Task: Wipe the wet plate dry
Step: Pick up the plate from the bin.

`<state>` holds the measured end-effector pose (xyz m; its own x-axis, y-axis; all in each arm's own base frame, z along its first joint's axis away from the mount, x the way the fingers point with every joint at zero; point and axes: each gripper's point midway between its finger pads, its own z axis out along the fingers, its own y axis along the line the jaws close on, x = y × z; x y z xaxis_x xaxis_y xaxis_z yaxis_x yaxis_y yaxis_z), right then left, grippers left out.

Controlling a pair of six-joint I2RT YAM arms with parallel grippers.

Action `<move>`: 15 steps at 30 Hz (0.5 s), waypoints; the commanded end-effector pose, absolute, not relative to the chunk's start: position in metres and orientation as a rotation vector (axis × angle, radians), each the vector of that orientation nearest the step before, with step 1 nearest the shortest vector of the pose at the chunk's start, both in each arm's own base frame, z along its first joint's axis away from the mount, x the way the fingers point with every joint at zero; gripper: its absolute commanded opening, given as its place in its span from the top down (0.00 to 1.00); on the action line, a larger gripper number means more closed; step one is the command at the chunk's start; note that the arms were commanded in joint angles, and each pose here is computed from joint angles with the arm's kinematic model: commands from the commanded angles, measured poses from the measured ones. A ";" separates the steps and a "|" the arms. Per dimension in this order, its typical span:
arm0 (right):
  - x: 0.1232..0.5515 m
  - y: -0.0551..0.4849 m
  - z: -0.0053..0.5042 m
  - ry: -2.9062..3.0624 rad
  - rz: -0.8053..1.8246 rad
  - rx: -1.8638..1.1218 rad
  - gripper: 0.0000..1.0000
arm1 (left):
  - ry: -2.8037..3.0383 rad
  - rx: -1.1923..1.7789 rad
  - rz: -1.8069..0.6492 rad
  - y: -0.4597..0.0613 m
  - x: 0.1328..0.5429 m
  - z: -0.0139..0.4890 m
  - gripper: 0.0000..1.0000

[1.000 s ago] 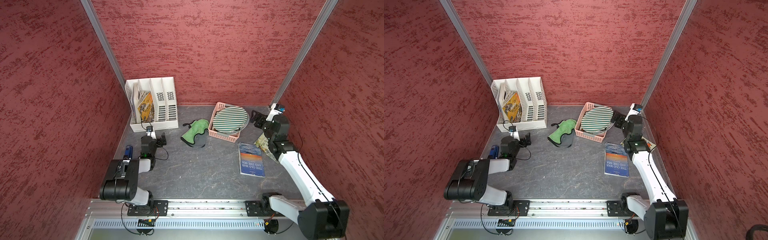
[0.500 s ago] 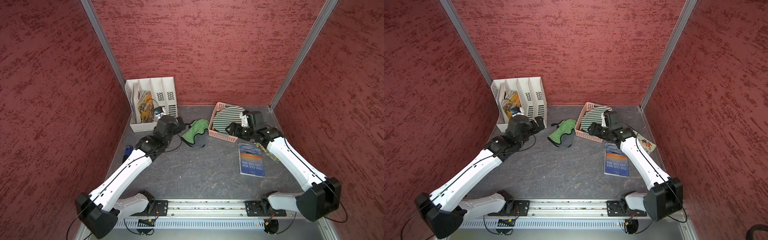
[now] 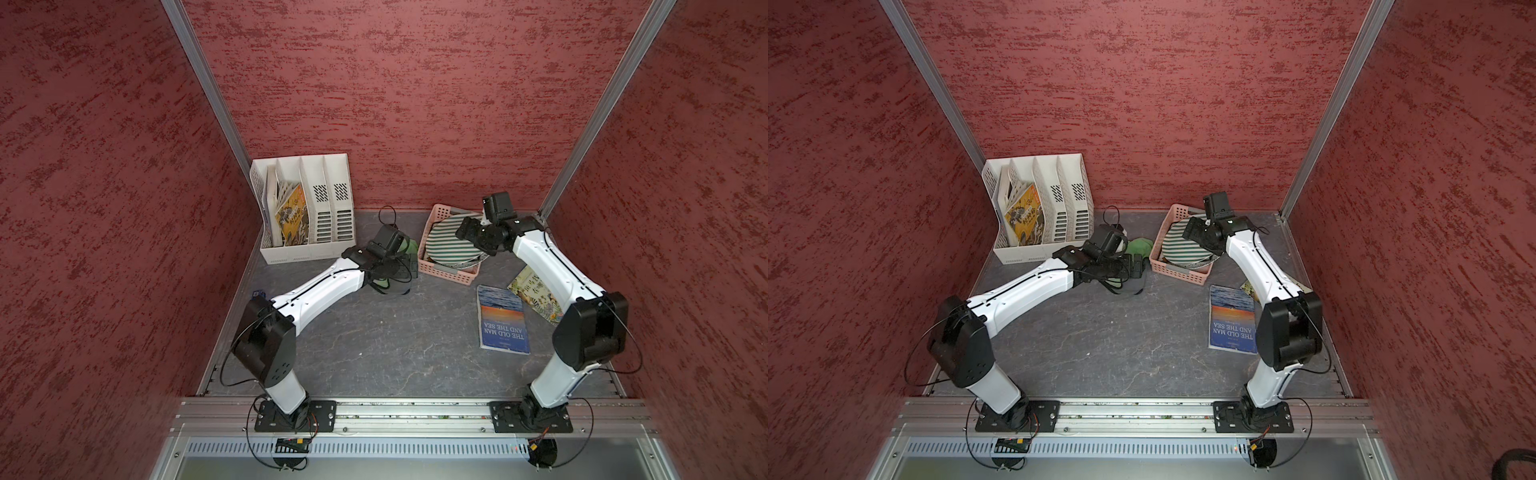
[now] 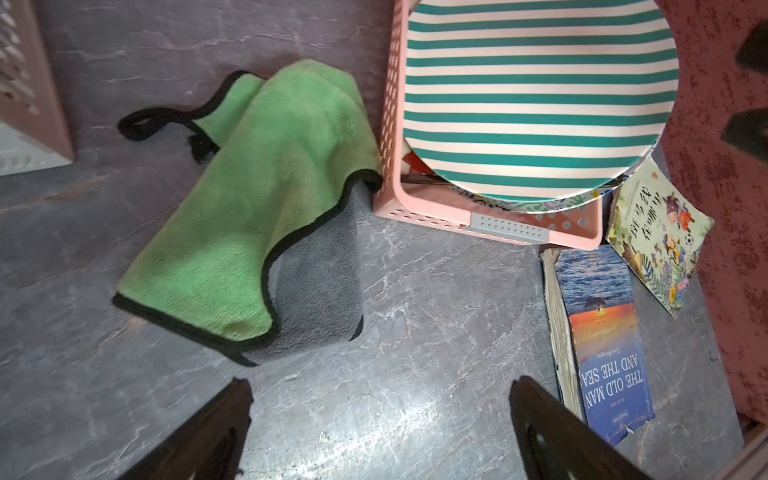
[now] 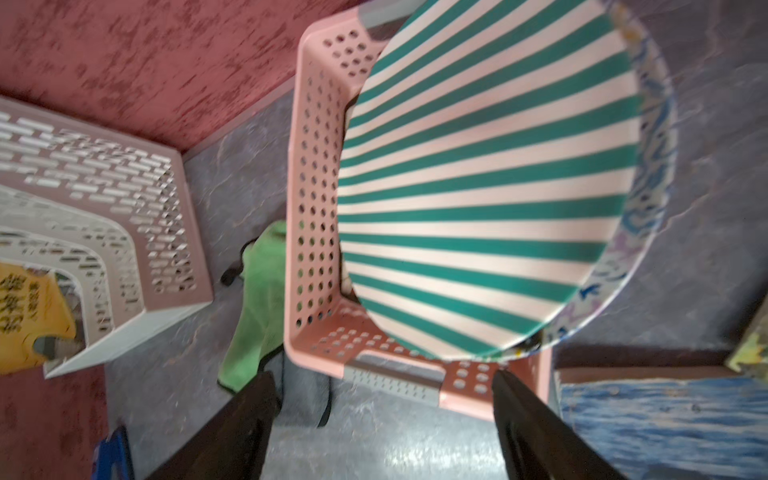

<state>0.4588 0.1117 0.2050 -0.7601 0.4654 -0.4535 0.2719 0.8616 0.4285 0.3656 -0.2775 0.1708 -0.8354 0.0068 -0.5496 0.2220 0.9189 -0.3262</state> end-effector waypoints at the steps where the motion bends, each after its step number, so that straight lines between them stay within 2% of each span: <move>1: 0.478 0.083 0.202 2.439 0.382 0.630 0.14 | 2.502 0.285 -0.569 -0.290 0.372 0.167 0.00; 8: 0.516 0.054 0.176 2.459 0.368 0.717 0.17 | 2.495 0.286 -0.601 -0.280 0.390 0.171 0.00; 13: 0.526 0.045 0.150 2.501 0.333 0.774 0.17 | 2.489 0.265 -0.619 -0.266 0.400 0.170 0.00; 15: 0.526 0.042 0.147 2.520 0.294 0.764 0.12 | 2.498 0.248 -0.627 -0.261 0.402 0.170 0.00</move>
